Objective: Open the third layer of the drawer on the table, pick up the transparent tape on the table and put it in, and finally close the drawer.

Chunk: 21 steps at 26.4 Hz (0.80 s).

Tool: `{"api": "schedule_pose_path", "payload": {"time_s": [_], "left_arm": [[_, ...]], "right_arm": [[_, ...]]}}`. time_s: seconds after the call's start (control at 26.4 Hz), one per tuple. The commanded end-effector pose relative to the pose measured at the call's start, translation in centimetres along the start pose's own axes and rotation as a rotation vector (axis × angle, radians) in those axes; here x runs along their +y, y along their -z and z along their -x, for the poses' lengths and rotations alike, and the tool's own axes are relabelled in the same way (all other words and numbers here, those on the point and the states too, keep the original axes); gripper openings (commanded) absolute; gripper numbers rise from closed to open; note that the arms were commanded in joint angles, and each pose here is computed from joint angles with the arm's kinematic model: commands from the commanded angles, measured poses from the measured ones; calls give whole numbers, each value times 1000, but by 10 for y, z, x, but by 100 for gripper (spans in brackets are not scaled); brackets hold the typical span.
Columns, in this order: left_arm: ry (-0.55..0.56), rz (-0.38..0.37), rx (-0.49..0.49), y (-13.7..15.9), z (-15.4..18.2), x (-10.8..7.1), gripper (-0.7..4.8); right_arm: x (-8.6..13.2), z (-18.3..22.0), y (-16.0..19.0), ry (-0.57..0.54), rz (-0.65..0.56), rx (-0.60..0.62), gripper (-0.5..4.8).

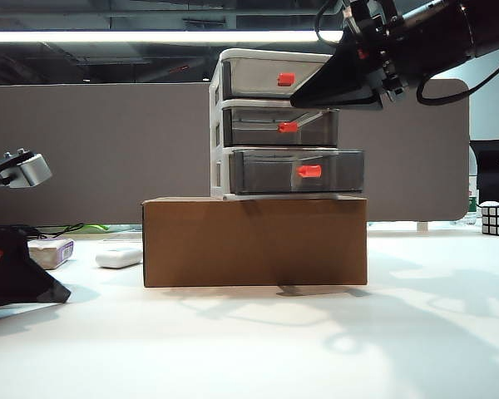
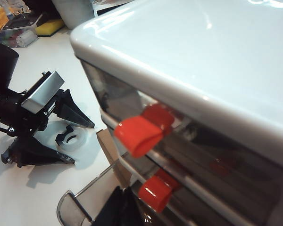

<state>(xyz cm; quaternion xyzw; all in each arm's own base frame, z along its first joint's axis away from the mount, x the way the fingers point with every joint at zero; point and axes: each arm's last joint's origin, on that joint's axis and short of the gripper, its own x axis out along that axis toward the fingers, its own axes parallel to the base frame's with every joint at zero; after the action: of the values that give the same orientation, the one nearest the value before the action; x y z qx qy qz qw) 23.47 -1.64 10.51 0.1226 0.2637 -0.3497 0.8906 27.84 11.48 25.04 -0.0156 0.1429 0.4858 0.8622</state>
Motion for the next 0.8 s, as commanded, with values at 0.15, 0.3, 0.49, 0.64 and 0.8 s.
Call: {"api": "schedule_pose_path", "payload": {"time_s": [0.15, 0.3, 0.49, 0.64, 0.8], "left_arm": [[59, 108, 155, 20, 1, -10, 133], [85, 104, 64, 6, 3, -7, 96], [28, -26, -122, -42, 30, -16, 88], [58, -240, -345, -93, 60, -51, 88], [100, -351, -427, -145, 58, -85, 88]], "right_arm": [[0, 1, -3, 0, 14, -12, -5], [0, 1, -3, -1, 13, -12, -5], [2, 4, -6, 1, 19, -19, -5], [5, 8, -12, 4, 36, -40, -5], [8, 12, -16, 4, 49, -56, -5]]}}
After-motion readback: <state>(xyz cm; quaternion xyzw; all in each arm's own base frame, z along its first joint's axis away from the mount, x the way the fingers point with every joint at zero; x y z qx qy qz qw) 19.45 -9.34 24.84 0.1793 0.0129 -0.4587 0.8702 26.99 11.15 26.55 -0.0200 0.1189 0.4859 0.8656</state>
